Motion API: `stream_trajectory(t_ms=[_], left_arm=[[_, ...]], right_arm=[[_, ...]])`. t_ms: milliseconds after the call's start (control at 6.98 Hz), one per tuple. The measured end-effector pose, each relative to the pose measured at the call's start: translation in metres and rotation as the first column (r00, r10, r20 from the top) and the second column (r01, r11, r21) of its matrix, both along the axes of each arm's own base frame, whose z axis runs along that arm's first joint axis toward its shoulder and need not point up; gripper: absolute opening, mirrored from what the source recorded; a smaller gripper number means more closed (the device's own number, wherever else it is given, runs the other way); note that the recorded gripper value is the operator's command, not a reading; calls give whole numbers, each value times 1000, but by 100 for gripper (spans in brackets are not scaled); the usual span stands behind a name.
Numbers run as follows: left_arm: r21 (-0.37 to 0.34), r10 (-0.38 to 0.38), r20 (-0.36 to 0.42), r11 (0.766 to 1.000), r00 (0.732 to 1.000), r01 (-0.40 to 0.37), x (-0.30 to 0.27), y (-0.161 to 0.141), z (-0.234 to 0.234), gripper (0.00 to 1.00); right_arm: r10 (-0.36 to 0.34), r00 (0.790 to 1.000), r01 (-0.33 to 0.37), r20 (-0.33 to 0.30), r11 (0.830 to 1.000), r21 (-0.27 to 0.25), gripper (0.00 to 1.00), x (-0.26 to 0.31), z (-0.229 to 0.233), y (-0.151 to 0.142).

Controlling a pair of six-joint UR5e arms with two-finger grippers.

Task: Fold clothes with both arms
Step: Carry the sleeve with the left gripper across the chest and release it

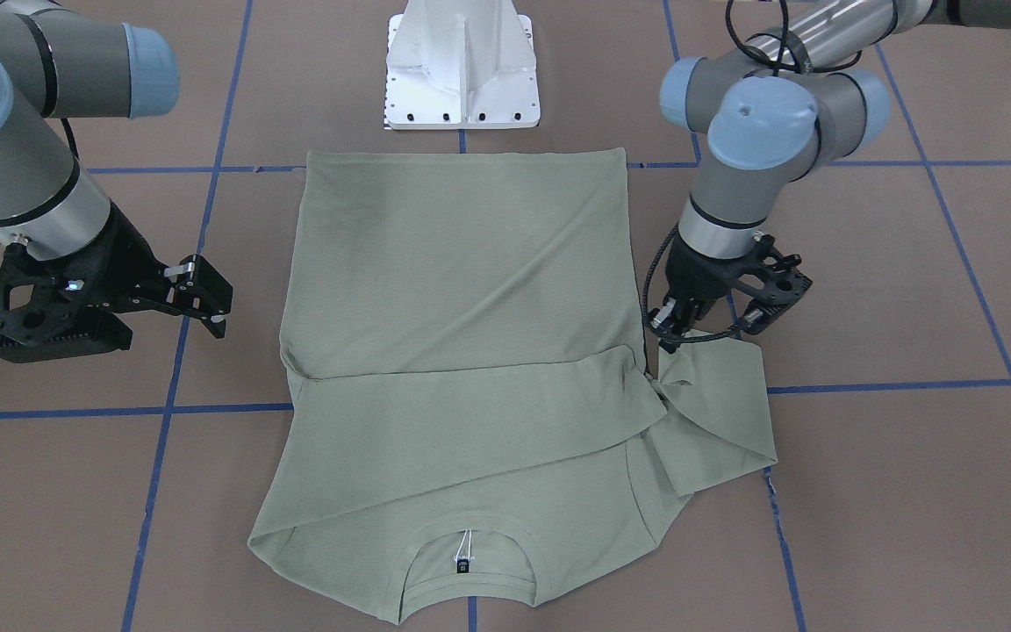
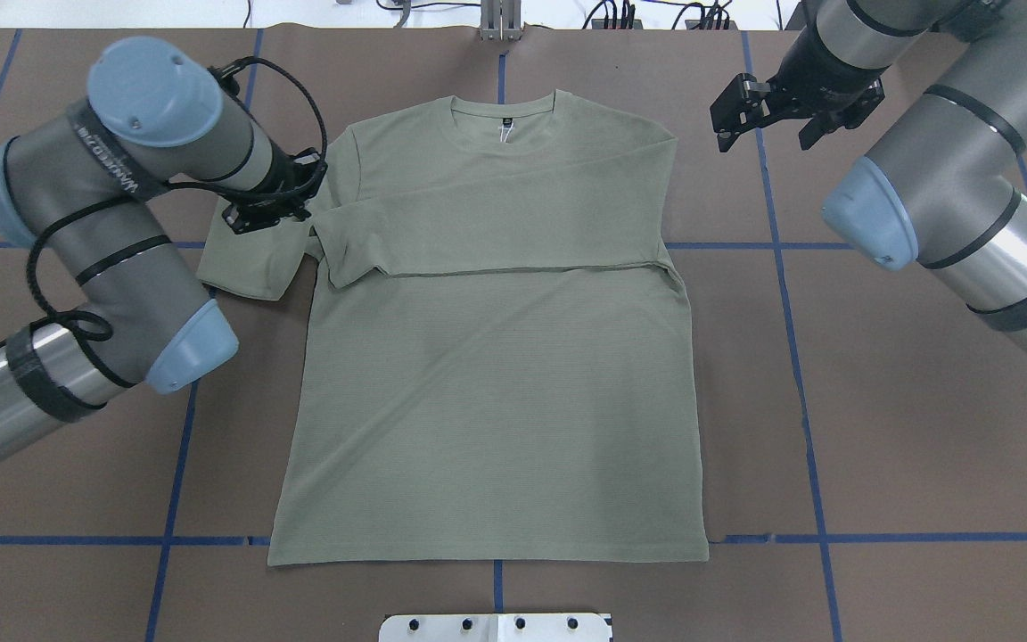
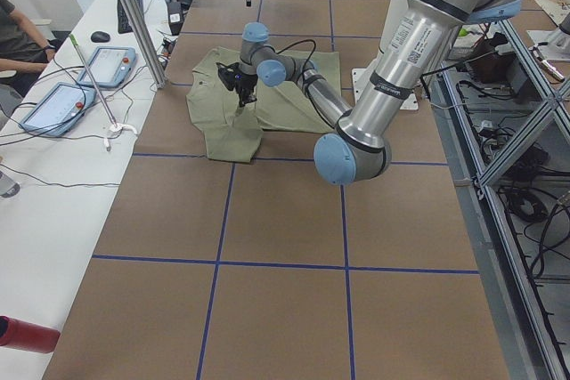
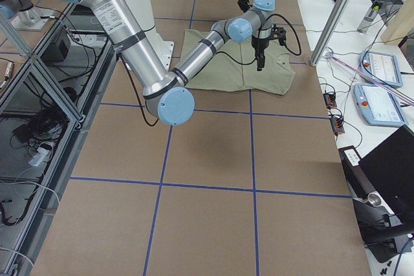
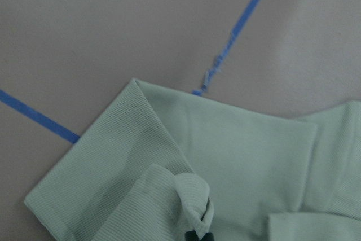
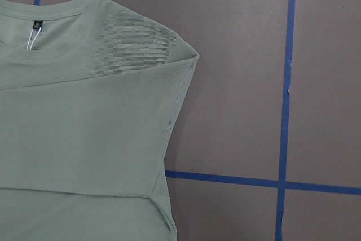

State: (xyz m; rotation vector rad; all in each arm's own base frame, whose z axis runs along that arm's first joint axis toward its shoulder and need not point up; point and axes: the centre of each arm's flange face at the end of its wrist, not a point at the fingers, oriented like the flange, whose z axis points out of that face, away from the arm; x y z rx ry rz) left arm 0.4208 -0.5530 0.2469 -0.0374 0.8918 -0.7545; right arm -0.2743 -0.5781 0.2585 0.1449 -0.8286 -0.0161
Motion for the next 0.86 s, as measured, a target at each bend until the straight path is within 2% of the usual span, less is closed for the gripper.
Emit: stream_trajectory(t_ms=[430, 716, 860], left_arm=[[-62, -96, -123, 994, 988, 89, 33, -24, -112, 0], [-176, -186, -178, 972, 966, 155, 76, -48, -195, 0], [-228, -203, -200, 961, 958, 156, 107, -41, -229, 0]], right_arm=[[-31, 999, 31, -4, 999, 4, 100, 58, 49, 18], [-53, 998, 54, -27, 999, 10, 100, 97, 89, 22], [-61, 998, 62, -27, 998, 7, 100, 116, 105, 23]])
